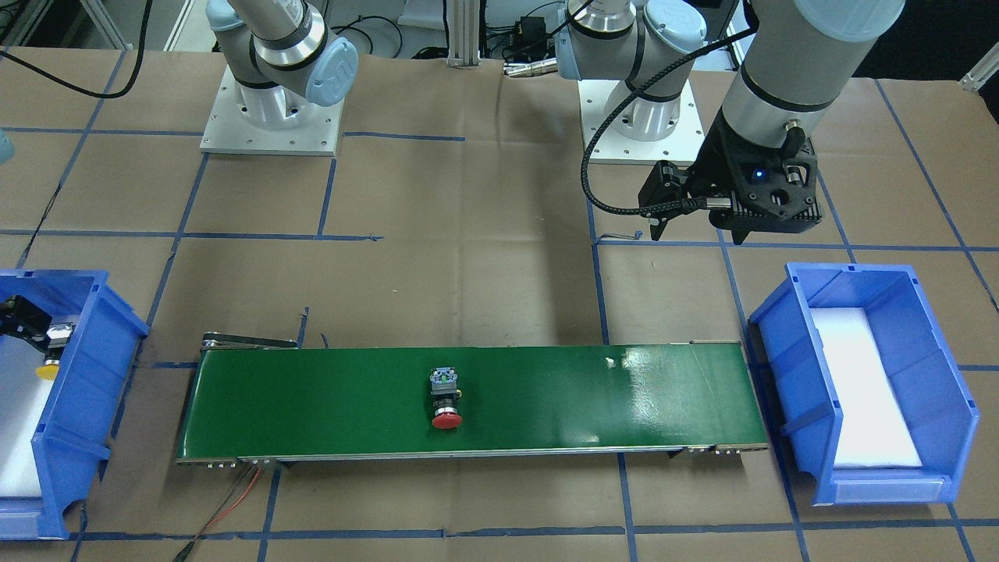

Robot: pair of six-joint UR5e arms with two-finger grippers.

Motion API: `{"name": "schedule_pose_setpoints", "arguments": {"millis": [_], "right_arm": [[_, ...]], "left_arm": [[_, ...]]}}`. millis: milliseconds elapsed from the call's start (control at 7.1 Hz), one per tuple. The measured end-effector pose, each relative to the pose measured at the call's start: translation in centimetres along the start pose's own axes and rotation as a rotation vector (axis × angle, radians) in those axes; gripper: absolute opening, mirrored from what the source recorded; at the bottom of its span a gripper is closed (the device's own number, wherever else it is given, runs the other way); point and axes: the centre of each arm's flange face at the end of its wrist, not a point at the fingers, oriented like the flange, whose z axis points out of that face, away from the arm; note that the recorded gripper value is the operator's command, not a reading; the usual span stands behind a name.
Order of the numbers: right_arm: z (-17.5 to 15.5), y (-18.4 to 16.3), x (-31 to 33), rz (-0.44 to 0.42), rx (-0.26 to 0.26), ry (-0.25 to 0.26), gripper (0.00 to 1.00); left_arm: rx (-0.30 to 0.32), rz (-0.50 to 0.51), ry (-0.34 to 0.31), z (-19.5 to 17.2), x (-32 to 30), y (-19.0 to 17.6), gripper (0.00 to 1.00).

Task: Transport two buttons from left to right
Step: 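Lower the yellow button into the bin and open the right gripper, then move the right gripper back over the red button on the conveyor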

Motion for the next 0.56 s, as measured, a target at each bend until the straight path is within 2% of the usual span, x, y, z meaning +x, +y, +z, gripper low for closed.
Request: {"name": "schedule_pose_setpoints", "arguments": {"millis": [282, 563], "right_arm": [[-6.0, -1.9, -1.2, 0.032, 0.047, 0.023, 1.0], [-13.5, -4.8, -5.2, 0.042, 0.023, -0.006, 1.0]], "left_arm": [[0.0, 0.0, 0.0, 0.0, 0.0, 0.0, 1.0], [0.0, 0.0, 0.0, 0.0, 0.0, 0.0, 1.0]]}}
